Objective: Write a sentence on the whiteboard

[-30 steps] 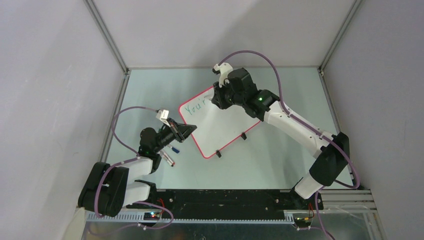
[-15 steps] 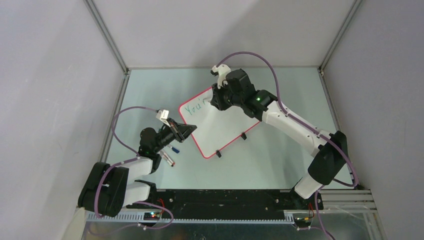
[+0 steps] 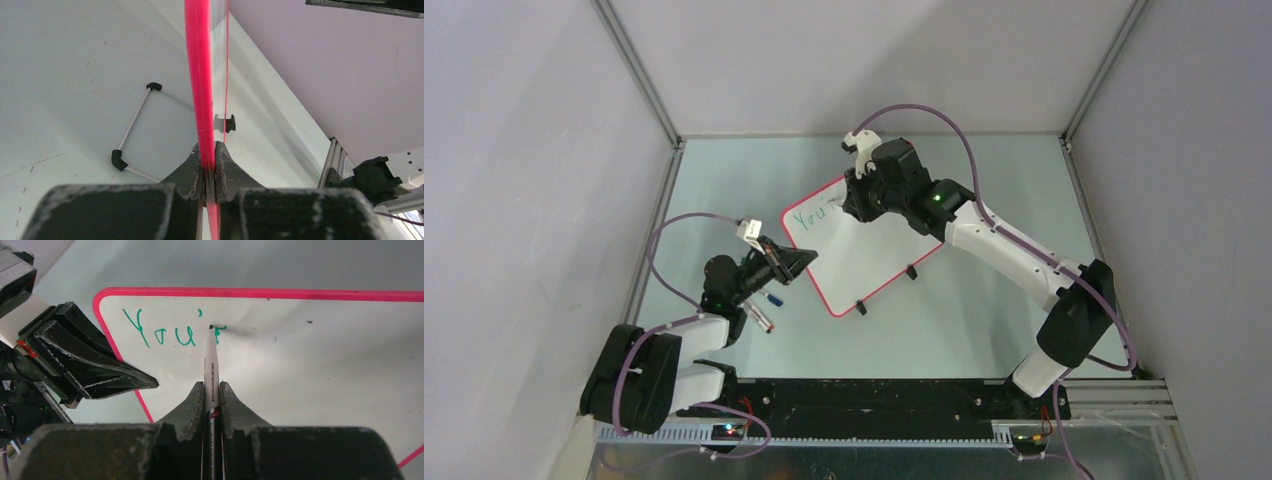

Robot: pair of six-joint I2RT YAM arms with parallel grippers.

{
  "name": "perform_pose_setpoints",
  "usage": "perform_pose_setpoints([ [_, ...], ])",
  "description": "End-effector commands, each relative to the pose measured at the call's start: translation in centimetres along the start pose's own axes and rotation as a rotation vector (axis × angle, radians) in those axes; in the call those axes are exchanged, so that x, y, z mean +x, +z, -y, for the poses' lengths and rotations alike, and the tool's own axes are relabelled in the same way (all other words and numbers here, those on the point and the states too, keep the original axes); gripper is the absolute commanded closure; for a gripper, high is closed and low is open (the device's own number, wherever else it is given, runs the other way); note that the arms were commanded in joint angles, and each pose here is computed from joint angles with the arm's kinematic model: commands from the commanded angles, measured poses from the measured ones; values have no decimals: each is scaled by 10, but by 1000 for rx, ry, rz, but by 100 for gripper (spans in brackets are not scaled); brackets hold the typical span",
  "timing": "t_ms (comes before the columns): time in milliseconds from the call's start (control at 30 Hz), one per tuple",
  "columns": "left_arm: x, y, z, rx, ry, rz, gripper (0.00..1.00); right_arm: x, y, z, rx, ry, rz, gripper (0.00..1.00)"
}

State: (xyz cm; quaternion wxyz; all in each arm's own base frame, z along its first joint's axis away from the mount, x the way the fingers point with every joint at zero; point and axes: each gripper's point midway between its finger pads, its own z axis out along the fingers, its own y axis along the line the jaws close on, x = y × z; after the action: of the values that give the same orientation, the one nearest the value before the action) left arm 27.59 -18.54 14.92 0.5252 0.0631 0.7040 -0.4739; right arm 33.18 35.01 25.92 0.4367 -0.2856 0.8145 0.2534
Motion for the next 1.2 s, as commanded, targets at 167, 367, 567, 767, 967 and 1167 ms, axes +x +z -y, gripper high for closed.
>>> perform_pose_setpoints([
  [167,-1,1,-5,-10,109,-3,95,-25,-3,-4,-2,-19,61,100],
  [367,-1,1,-5,-9,108,-5,95,-23,-2,-1,11,-18,53,100],
  [567,-1,1,-5,-10,110,-4,95,-21,-3,3,25,-15,50,100],
  [767,-1,1,-6,-13,108,-5,95,-16,-5,6,32,-9,44,100],
  [967,-1,1,-6,-14,107,-5,95,-11,-8,9,38,-5,40,100],
  [1167,-1,1,-6,-14,108,-4,95,-9,-10,9,40,-1,38,100],
])
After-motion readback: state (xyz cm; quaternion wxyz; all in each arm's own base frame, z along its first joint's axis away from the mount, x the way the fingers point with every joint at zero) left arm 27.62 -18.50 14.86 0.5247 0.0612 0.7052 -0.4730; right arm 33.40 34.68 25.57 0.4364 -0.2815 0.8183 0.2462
